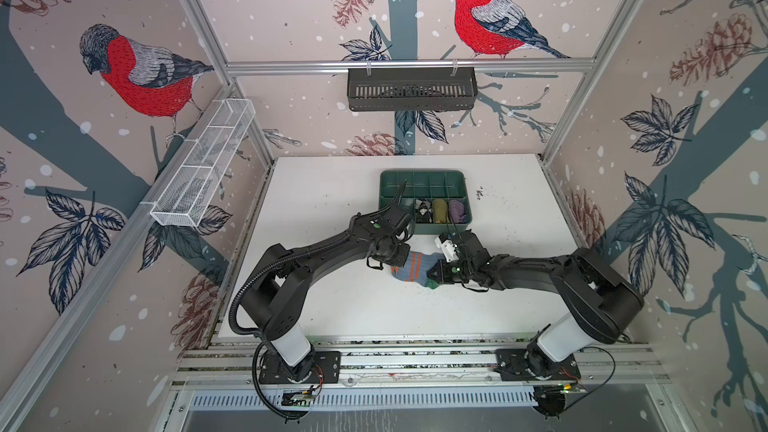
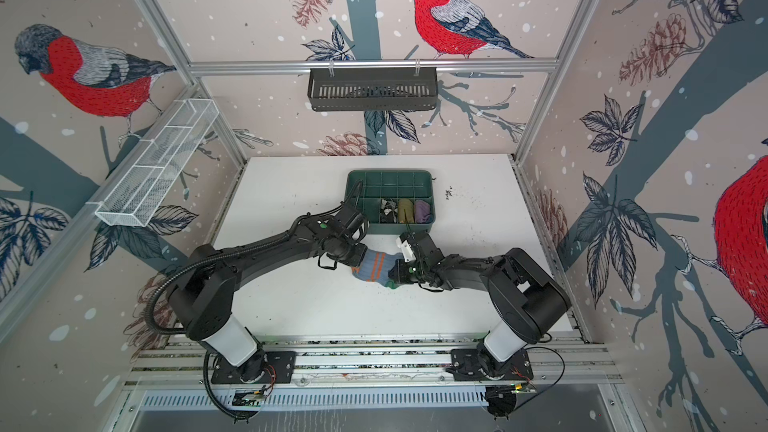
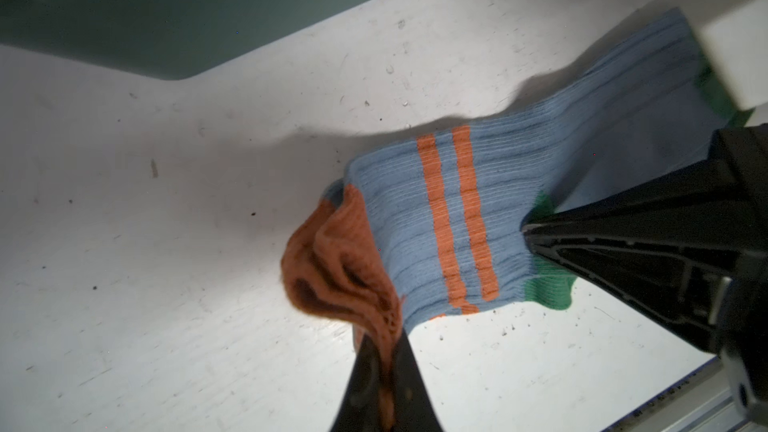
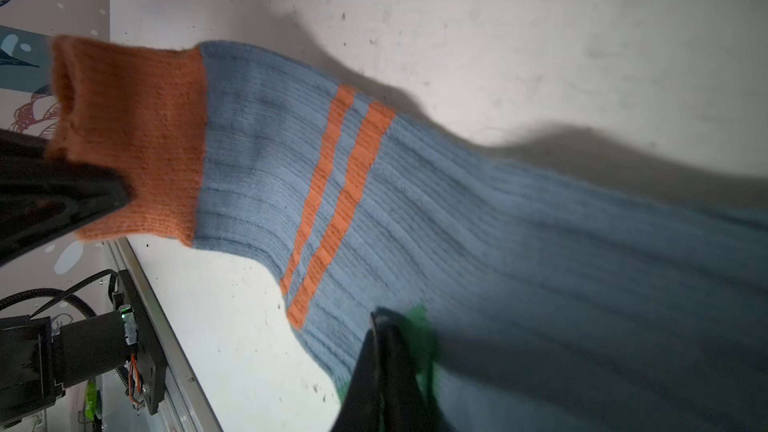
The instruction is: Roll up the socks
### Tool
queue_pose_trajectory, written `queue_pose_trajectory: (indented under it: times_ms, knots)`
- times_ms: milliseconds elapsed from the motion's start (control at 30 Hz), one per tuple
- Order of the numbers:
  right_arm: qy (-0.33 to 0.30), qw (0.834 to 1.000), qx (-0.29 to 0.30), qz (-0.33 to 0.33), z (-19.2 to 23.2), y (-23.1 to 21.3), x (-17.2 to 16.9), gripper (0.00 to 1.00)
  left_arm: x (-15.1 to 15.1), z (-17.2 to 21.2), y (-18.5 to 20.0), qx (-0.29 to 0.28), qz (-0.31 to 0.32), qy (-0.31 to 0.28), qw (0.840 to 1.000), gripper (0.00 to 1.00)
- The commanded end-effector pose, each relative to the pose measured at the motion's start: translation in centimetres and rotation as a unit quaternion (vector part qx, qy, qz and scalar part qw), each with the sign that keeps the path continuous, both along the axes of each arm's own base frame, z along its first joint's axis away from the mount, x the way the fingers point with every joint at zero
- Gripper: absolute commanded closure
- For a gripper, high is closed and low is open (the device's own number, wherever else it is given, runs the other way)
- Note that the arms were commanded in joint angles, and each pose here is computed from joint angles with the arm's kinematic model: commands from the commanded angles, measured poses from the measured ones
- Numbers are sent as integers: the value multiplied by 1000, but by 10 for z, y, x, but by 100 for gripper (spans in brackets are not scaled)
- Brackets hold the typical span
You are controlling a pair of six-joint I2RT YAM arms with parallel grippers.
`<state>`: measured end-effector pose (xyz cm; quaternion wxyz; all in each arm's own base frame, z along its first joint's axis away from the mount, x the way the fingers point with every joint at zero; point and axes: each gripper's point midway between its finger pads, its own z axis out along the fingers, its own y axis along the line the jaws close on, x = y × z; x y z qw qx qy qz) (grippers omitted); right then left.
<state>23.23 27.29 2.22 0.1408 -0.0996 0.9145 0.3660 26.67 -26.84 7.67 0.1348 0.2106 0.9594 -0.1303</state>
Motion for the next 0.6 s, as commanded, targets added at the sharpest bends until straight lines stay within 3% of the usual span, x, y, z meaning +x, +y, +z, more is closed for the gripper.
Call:
queue_pose_trajectory:
  times_ms: [0, 567]
  knots:
    - [6, 1000, -5, -3, -7, -1, 1, 91, -7, -1, -11, -8, -19, 16, 1000, 92]
    - [11, 1000, -2, -1, -13, -5, -2, 92, -10, -14, -63, -31, -69, 43, 996, 92]
